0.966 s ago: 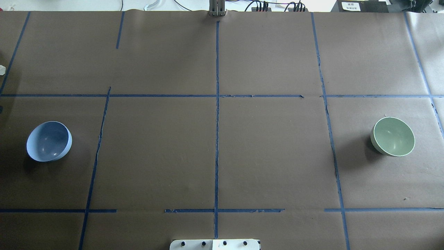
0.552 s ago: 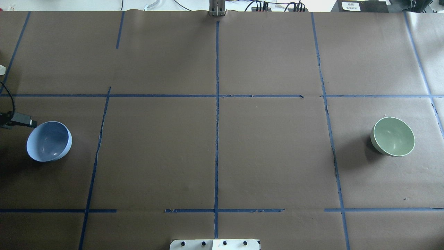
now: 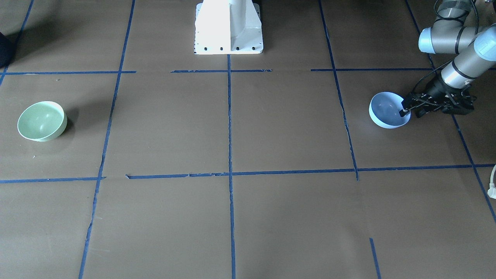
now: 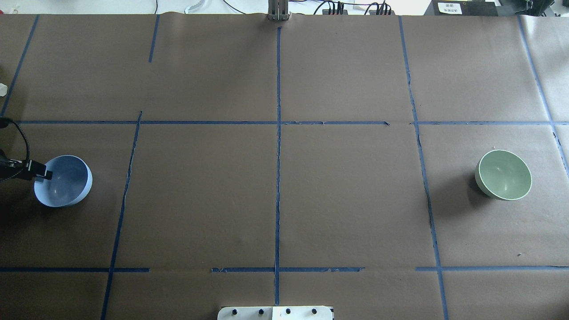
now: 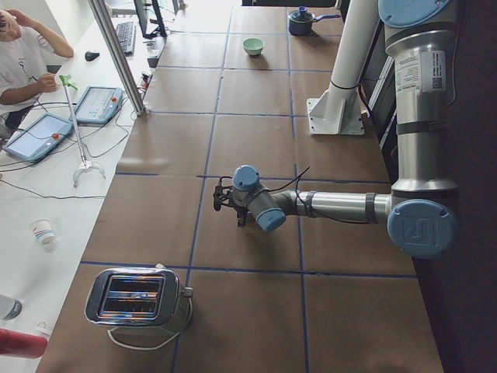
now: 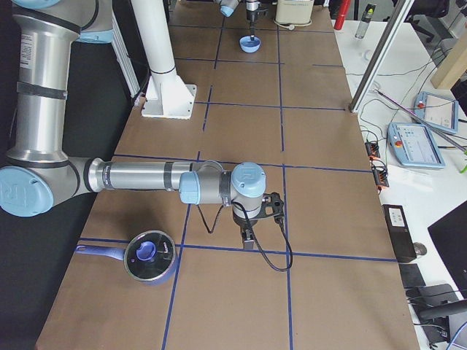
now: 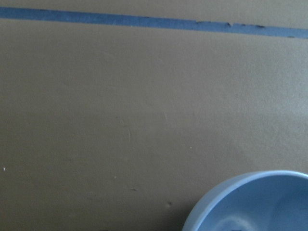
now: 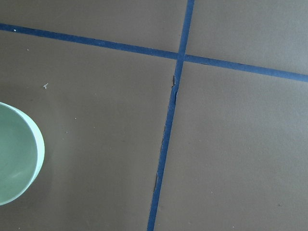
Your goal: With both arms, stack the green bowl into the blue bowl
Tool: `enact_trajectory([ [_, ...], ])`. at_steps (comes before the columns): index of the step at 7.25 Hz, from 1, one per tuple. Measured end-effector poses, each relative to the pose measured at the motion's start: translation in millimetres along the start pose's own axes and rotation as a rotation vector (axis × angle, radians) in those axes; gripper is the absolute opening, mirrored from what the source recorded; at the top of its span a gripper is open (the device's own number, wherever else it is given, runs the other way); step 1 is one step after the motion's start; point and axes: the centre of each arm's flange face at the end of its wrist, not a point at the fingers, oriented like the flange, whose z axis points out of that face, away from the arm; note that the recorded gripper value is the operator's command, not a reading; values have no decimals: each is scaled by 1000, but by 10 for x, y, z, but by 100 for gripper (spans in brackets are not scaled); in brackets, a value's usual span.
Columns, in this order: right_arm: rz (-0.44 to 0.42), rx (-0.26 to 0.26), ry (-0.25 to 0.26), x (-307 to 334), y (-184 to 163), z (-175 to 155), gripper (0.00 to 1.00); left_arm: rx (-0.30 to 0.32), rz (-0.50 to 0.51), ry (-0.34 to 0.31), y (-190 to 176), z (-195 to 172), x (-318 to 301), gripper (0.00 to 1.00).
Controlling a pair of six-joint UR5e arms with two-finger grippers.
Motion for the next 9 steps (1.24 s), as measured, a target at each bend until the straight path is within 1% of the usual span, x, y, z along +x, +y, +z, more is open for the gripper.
enact_trajectory([
  [2,1,-1,0,2,1,2,100,6,6,11,-6,-44,74,0],
  [3,2,-2,0,7,3,7,100,15,5,28,-24,-112,190,0],
  [5,4,-3,-1,14,5,15,100,42,-47,93,-150,-268,684,0],
  [6,5,-4,-1,13,5,18,100,51,-86,140,-306,-271,1167,0],
  [7,5,-4,-2,11,5,20,100,55,-127,170,-474,-229,1788,0],
  [8,6,-4,-2,11,4,21,100,60,-165,164,-580,-175,2549,0],
  [9,6,-5,-2,10,4,21,100,63,-193,124,-532,-128,3393,0],
])
